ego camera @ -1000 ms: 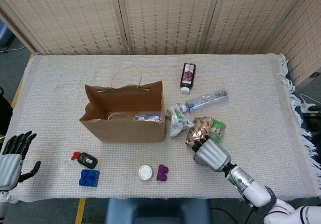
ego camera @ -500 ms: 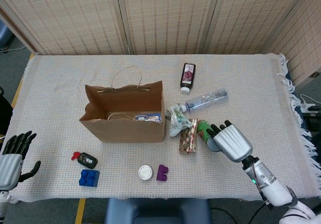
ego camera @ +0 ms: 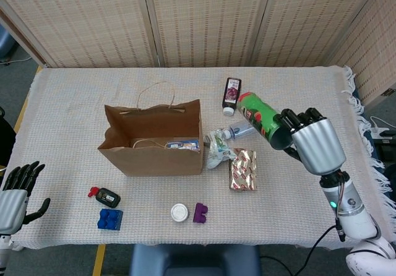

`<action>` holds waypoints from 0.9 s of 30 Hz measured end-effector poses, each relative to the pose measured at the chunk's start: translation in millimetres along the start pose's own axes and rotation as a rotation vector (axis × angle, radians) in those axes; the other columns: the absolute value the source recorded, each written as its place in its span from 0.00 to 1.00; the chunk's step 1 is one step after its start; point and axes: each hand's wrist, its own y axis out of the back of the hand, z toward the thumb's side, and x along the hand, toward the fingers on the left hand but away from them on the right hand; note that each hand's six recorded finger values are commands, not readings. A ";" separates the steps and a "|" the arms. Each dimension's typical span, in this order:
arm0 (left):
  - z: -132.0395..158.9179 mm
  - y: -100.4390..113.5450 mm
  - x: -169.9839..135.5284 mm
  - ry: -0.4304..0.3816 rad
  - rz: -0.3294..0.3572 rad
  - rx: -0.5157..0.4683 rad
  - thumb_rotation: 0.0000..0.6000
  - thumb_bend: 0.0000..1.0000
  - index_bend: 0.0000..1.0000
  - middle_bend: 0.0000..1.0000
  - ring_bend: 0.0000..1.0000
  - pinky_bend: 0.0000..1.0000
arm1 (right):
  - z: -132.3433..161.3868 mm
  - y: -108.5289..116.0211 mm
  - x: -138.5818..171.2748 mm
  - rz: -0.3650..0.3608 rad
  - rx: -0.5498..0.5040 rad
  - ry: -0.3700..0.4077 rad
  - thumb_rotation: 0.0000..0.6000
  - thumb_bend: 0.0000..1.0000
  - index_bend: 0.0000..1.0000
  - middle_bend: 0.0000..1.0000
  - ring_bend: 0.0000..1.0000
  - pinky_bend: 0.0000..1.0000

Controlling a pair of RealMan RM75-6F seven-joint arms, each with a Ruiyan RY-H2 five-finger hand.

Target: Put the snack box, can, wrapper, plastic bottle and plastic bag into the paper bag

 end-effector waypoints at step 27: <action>-0.7 0.1 0.3 -0.001 -0.002 -0.007 1.00 0.37 0.07 0.00 0.00 0.00 | 138.5 19.2 -83.6 -0.163 -0.330 0.118 1.00 0.24 0.86 0.76 0.62 0.52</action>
